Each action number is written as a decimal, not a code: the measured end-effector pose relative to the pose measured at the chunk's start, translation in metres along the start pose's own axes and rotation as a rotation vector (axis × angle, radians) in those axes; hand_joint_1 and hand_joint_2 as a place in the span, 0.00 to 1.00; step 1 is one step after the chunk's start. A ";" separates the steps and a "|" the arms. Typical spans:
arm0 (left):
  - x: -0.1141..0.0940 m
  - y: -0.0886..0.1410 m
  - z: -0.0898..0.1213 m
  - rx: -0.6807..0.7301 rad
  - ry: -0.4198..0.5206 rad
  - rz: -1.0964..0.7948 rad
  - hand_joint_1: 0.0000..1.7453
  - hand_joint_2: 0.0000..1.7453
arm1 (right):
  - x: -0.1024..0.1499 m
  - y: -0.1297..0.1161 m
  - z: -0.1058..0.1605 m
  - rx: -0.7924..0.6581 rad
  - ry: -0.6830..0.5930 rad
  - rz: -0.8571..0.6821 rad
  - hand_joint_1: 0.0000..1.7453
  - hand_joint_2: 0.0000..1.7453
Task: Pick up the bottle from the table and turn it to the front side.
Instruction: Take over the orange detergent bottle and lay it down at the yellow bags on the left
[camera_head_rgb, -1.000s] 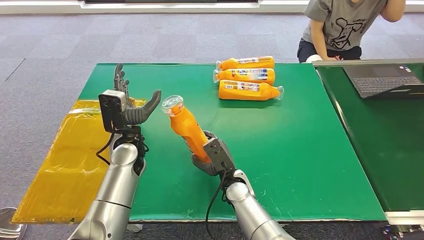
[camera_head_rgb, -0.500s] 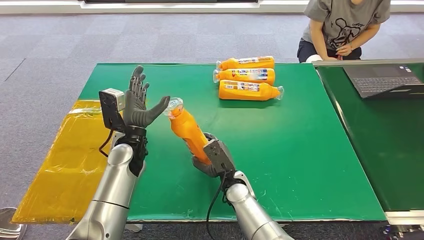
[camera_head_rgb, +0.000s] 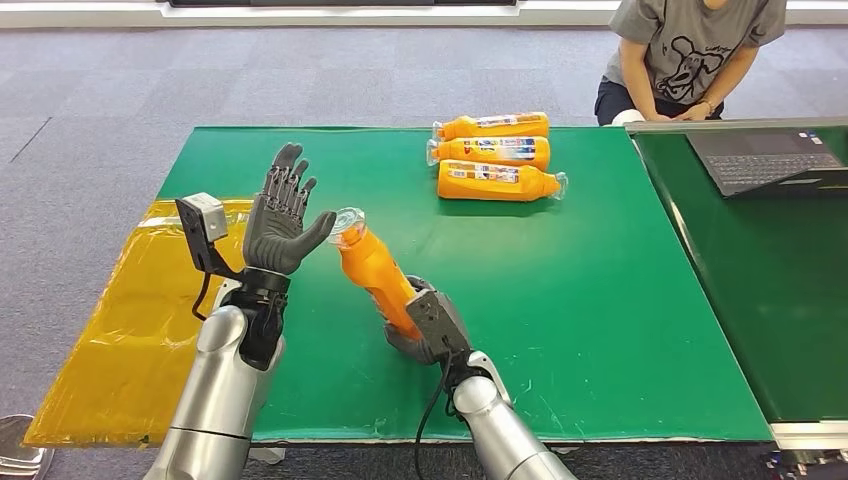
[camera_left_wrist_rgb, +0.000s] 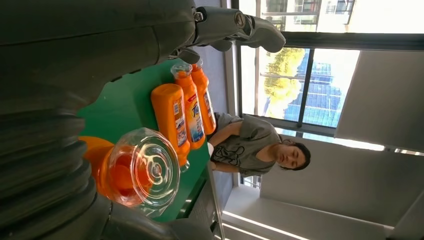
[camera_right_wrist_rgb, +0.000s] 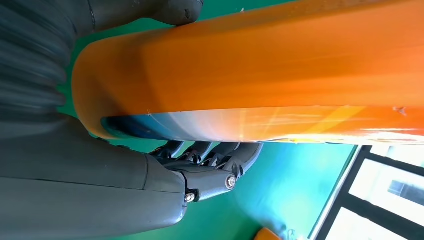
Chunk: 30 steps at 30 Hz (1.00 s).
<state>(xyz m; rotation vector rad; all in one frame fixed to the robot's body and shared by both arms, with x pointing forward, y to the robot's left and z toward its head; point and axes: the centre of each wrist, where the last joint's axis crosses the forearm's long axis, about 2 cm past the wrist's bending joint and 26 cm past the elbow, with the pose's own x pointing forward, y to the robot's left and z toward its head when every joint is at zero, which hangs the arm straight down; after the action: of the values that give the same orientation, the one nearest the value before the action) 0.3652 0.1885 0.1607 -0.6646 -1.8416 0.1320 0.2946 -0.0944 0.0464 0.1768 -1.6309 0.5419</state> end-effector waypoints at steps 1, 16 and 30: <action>0.000 0.000 0.001 -0.002 0.000 0.002 0.00 1.00 | 0.000 0.000 0.000 0.001 0.001 -0.001 1.00 1.00; 0.003 0.004 0.003 -0.005 -0.006 -0.002 0.00 1.00 | -0.001 0.001 0.001 0.002 0.002 0.000 1.00 1.00; 0.003 0.004 0.003 -0.005 -0.009 -0.005 0.00 1.00 | -0.001 0.001 0.001 0.002 0.003 0.000 1.00 1.00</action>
<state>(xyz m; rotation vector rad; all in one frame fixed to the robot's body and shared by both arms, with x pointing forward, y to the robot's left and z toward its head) 0.3633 0.1943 0.1609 -0.6643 -1.8521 0.1273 0.2936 -0.0944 0.0456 0.1772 -1.6274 0.5434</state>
